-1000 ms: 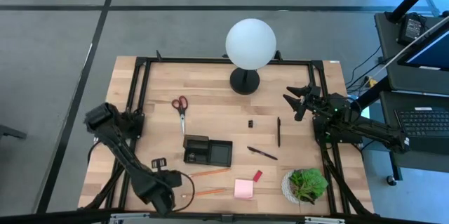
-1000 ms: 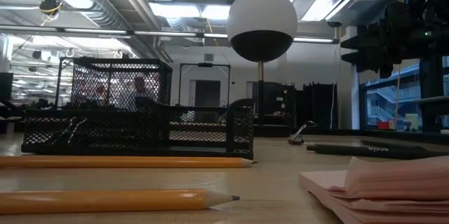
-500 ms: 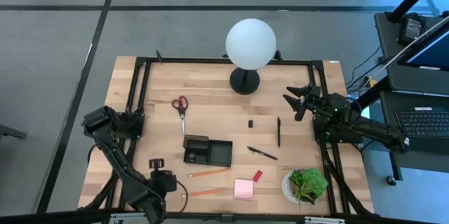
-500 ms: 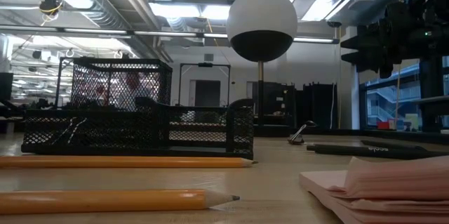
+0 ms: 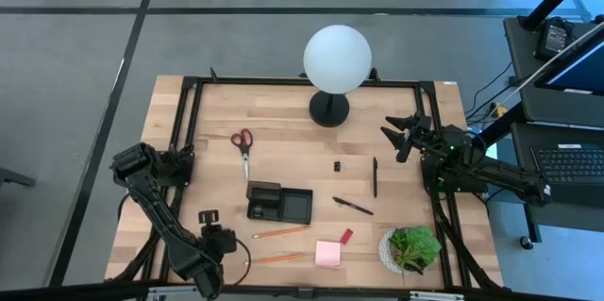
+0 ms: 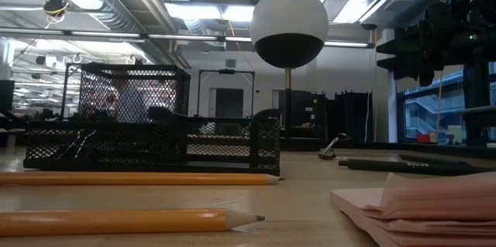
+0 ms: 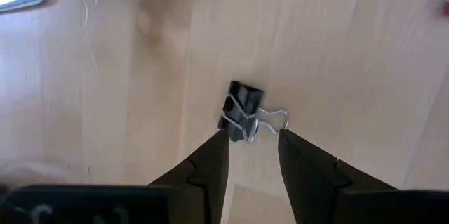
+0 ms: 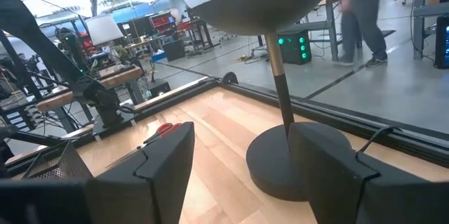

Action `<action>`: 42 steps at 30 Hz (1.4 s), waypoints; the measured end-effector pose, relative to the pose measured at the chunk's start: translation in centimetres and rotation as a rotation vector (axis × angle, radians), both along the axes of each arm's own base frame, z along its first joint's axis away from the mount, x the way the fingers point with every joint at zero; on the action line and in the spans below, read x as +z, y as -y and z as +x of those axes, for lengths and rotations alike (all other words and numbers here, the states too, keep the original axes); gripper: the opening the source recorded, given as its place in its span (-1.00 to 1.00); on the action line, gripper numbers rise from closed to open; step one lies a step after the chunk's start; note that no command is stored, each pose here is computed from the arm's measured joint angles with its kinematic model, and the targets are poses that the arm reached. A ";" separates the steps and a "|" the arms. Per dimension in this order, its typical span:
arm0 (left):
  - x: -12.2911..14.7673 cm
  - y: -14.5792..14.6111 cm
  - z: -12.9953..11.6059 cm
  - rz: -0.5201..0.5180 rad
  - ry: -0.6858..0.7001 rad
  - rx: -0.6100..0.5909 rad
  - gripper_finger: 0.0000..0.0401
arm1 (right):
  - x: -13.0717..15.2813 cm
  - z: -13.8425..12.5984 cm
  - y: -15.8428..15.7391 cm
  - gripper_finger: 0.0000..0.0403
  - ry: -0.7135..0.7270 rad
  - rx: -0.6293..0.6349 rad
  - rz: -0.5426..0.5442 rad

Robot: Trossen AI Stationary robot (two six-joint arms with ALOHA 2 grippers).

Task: Pick and place office supplies into organizer
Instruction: Put the bottom black binder clip into the black desk organizer

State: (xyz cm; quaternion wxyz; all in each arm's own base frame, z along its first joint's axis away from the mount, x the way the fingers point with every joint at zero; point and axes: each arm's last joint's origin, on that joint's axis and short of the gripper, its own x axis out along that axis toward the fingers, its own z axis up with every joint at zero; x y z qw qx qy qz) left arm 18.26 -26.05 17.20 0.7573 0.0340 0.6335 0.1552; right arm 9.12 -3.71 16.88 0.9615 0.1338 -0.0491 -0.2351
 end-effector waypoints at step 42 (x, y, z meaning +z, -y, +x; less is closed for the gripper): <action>-2.3 0.2 0.4 0.085 -0.039 -0.038 -0.97 | 0.0 0.0 0.0 0.17 -0.013 -0.001 -0.023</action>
